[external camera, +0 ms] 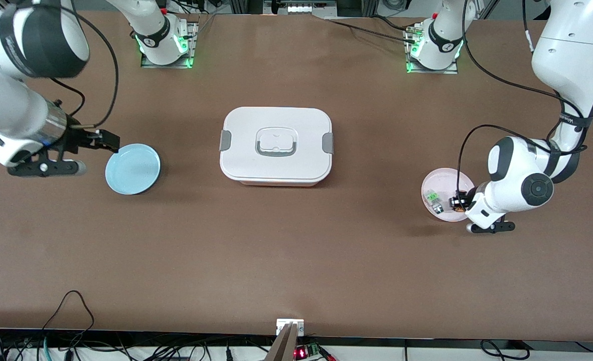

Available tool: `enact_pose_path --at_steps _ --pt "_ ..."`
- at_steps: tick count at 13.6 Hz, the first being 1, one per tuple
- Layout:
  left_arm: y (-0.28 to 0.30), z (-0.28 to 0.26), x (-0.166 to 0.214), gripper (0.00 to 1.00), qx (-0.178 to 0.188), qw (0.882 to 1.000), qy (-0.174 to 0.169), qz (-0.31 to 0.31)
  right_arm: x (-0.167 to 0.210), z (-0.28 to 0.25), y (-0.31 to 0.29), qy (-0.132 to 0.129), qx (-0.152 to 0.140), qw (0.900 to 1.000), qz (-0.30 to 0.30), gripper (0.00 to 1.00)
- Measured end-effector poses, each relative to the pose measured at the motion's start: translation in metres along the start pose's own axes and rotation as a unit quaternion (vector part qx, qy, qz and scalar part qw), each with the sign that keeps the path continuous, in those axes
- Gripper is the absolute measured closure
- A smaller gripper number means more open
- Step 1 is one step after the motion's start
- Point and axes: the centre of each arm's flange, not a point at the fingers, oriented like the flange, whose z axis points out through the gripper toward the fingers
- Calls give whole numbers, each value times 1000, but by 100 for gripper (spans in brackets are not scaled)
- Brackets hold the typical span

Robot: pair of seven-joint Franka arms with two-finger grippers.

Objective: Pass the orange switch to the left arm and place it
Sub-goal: 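Open the left gripper to release the switch and raise it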

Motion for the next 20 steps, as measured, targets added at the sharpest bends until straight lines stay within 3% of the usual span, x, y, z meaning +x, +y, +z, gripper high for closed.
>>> enact_pose_path --at_steps 2,5,8,12,15,18,20 --pt "0 -3 1 53 0 1000 3 1 -11 -29 2 15 7 1000 13 0" --pt "0 -37 7 23 4 1000 20 1 -26 -66 5 36 14 999 16 0" --pt "2 -113 4 0 14 998 60 2 -37 -84 8 47 29 998 19 0" --pt "-1 -231 -22 0 41 996 80 -4 -38 -93 9 55 32 998 20 0" --pt "2 -302 -54 0 57 996 66 -8 -39 -100 9 64 33 997 20 0" --pt "32 -353 -87 0 50 998 47 7 -39 -100 10 63 33 997 21 0" --pt "52 -380 -109 0 37 998 56 19 -38 -100 14 62 33 997 26 0"
